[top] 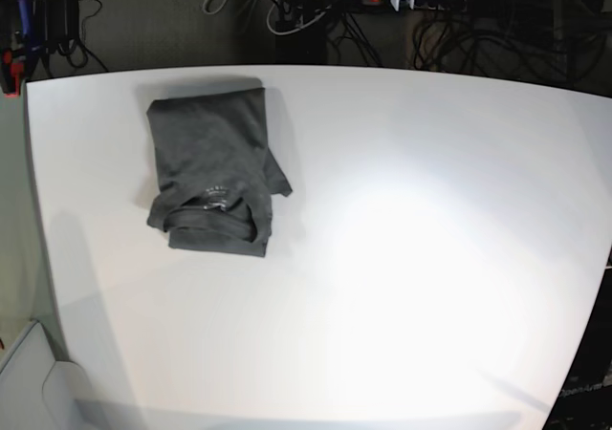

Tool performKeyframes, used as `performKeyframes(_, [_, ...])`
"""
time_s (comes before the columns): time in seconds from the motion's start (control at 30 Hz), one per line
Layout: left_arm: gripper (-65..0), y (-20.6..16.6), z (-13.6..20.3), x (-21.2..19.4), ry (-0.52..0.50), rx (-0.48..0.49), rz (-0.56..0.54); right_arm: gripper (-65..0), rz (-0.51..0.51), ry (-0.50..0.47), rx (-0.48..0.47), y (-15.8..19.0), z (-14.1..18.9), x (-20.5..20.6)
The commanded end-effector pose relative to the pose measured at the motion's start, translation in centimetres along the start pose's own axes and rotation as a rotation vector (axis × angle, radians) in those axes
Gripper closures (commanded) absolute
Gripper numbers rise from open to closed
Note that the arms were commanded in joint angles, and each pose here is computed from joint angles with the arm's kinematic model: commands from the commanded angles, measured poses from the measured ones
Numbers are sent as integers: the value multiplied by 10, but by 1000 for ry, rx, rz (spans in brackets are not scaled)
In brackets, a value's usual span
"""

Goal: Layout the t-shirt on the table in an organized manner, then fold the t-shirt properly

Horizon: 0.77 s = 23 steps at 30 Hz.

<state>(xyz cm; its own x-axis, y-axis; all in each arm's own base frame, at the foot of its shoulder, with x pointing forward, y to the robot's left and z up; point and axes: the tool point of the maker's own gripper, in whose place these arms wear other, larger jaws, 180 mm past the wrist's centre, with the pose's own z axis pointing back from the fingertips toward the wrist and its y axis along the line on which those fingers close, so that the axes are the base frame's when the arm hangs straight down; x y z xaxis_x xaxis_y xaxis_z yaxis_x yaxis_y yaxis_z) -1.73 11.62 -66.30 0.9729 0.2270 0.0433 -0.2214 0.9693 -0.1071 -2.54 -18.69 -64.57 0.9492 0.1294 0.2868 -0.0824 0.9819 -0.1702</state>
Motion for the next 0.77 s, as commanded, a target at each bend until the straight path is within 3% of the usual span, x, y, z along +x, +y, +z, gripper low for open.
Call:
performKeyframes(0.0, [-4, 0, 0, -3, 3, -6, 2, 0, 5, -19, -26, -10, -1, 5])
performKeyframes(0.23, [-4, 4, 0, 9, -28, 12, 56, 0, 10, -24, -49, -19, -5, 12])
performKeyframes(0.4, [-4, 36, 4, 17, -104, 174, 48, 0, 64, -36, -126, -33, -5, 17])
performKeyframes(0.73, [-4, 37, 4, 17, -98, 178, 47, 0, 94, -56, -130, -38, -9, 29])
